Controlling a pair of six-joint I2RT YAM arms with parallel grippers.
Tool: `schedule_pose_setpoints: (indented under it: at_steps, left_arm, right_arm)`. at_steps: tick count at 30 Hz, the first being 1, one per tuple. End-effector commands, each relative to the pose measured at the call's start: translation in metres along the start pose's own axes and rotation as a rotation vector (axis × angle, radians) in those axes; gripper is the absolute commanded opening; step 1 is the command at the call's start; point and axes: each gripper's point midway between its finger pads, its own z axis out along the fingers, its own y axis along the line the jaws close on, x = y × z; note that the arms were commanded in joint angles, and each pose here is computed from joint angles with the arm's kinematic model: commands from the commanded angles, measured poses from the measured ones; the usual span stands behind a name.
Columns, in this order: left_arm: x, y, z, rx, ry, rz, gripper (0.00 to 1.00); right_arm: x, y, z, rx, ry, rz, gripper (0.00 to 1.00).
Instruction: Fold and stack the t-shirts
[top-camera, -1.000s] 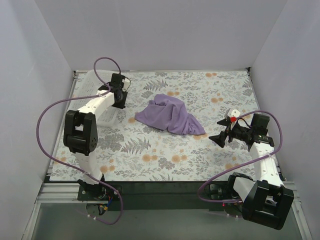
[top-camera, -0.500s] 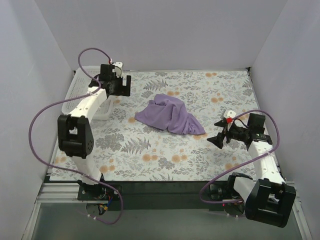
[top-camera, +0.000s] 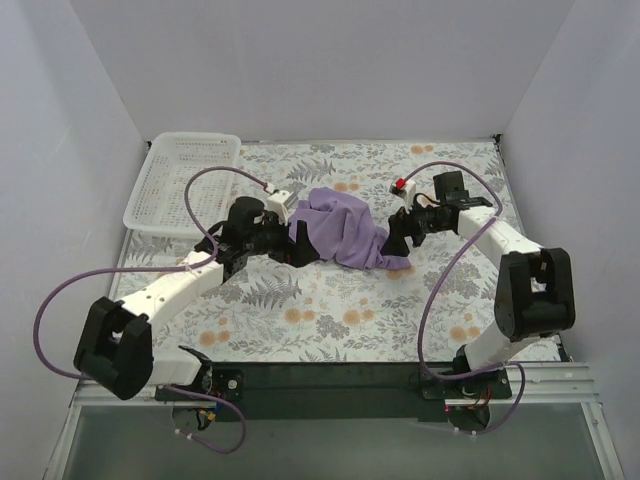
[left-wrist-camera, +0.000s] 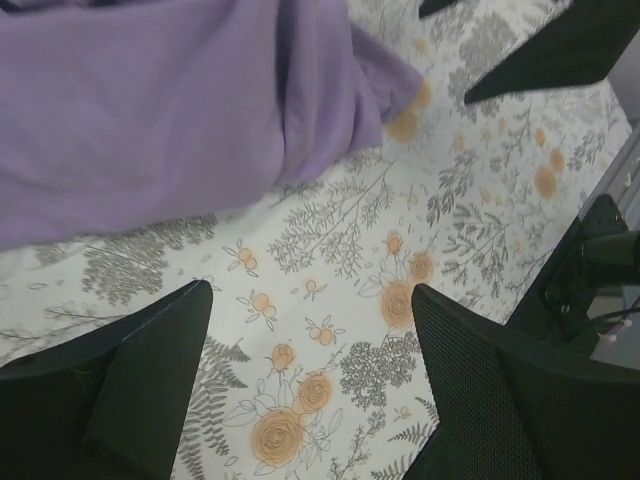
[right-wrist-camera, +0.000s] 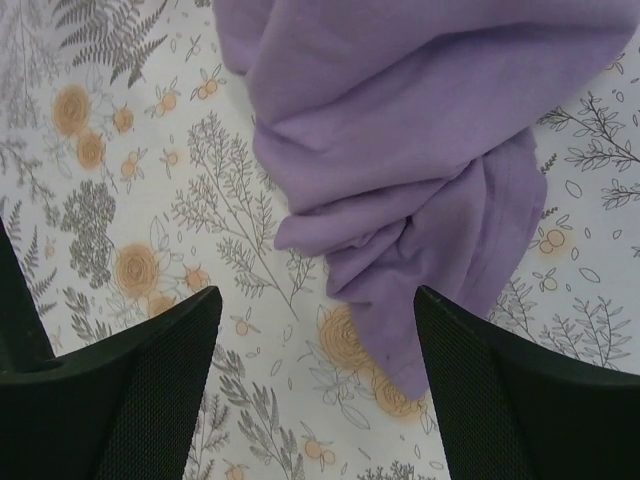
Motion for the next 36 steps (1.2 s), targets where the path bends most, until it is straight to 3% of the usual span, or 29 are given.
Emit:
schedule_pose_setpoints:
  at_steps: [1, 11, 17, 20, 21, 22, 23, 25, 26, 32, 36]
  left_arm:
    - [-0.005, 0.003, 0.024, -0.046, -0.041, -0.003, 0.78]
    - [-0.021, 0.044, 0.074, -0.264, -0.050, 0.036, 0.74]
    - [-0.009, 0.053, 0.101, -0.257, 0.011, 0.018, 0.65]
    - [-0.001, 0.053, 0.113, -0.227, 0.044, 0.015, 0.36]
    - [-0.003, 0.047, 0.114, -0.198, 0.046, 0.016, 0.25]
    - [-0.004, 0.046, 0.114, -0.193, 0.046, 0.015, 0.03]
    - [-0.013, 0.041, 0.110, -0.185, 0.022, 0.019, 0.00]
    - [-0.026, 0.037, 0.097, -0.204, -0.015, 0.029, 0.00]
    - [-0.050, 0.026, 0.078, -0.203, -0.085, 0.049, 0.00]
    - [-0.136, -0.039, -0.030, -0.143, -0.388, 0.136, 0.00]
    - [-0.151, -0.087, -0.084, 0.007, -0.495, 0.168, 0.00]
  right_arm:
    - [-0.021, -0.006, 0.009, -0.008, -0.001, 0.203, 0.83]
    - [-0.015, -0.032, 0.047, -0.058, 0.050, 0.370, 0.78]
    - [-0.035, -0.040, 0.065, -0.107, 0.042, 0.365, 0.60]
    - [-0.033, -0.039, 0.068, -0.120, 0.048, 0.350, 0.42]
    - [-0.034, -0.039, 0.067, -0.118, 0.047, 0.343, 0.20]
    - [-0.035, -0.040, 0.066, -0.112, 0.046, 0.322, 0.09]
    - [-0.042, -0.040, 0.058, -0.087, 0.050, 0.302, 0.02]
    - [-0.053, -0.037, 0.044, -0.052, 0.046, 0.240, 0.01]
    - [-0.056, -0.037, 0.032, -0.006, 0.062, 0.185, 0.01]
    - [-0.138, 0.024, -0.092, 0.246, -0.136, -0.268, 0.01]
    - [-0.173, 0.051, -0.159, 0.441, -0.234, -0.452, 0.01]
